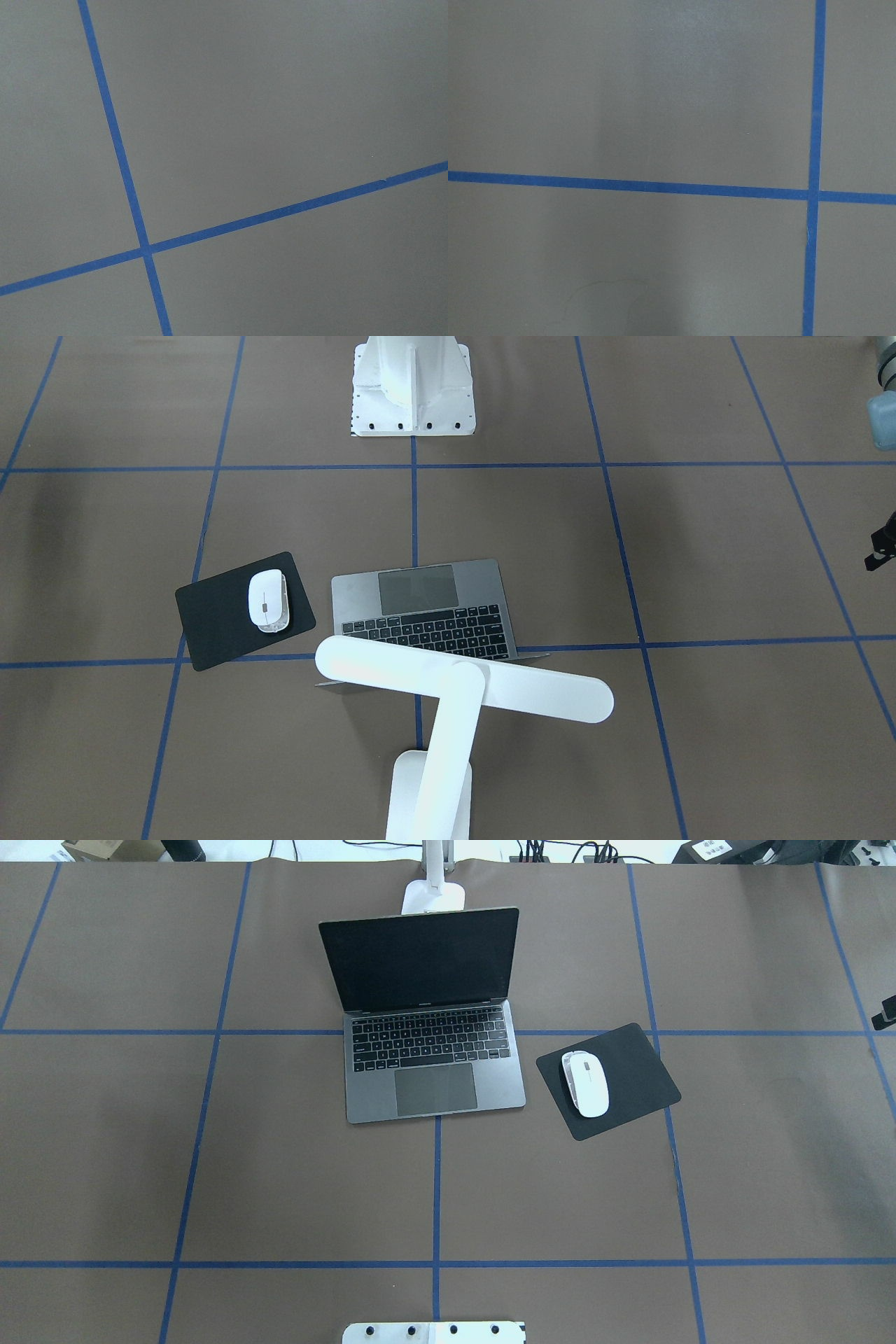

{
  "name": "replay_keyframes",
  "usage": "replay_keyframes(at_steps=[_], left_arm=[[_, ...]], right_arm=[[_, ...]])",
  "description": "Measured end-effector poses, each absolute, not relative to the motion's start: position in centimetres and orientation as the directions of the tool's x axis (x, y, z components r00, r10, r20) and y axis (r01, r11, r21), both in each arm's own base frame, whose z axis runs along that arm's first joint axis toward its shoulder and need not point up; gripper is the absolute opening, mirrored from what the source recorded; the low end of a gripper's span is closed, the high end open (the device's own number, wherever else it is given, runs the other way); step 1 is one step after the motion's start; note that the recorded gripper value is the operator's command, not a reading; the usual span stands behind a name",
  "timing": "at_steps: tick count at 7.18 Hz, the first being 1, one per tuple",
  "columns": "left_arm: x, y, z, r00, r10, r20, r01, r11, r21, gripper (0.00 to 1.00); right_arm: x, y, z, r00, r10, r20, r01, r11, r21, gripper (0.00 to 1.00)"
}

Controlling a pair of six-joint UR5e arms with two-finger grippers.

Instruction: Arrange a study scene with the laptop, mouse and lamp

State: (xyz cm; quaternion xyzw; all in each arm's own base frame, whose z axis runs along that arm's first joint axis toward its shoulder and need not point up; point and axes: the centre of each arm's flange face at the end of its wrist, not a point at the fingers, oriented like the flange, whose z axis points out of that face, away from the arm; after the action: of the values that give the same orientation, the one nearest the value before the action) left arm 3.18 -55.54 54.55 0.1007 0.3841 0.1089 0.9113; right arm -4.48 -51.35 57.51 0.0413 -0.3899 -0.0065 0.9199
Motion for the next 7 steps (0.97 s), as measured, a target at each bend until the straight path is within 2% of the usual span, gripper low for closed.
replay_keyframes(at_steps=[3,7], left_arm=[[2.6,-54.2,53.8,0.647,0.283,-0.708,-0.111,0.954,0.28,0.99],[1.9,-52.8,54.6,0.651,0.268,-0.71,-0.104,0.958,0.266,0.99]], right_arm=[[-4.1,-51.4,56.4,0.642,-0.052,0.765,-0.017,0.996,0.082,0.99],[-4.2,-52.4,54.6,0.667,-0.081,0.741,-0.026,0.991,0.132,0.99]])
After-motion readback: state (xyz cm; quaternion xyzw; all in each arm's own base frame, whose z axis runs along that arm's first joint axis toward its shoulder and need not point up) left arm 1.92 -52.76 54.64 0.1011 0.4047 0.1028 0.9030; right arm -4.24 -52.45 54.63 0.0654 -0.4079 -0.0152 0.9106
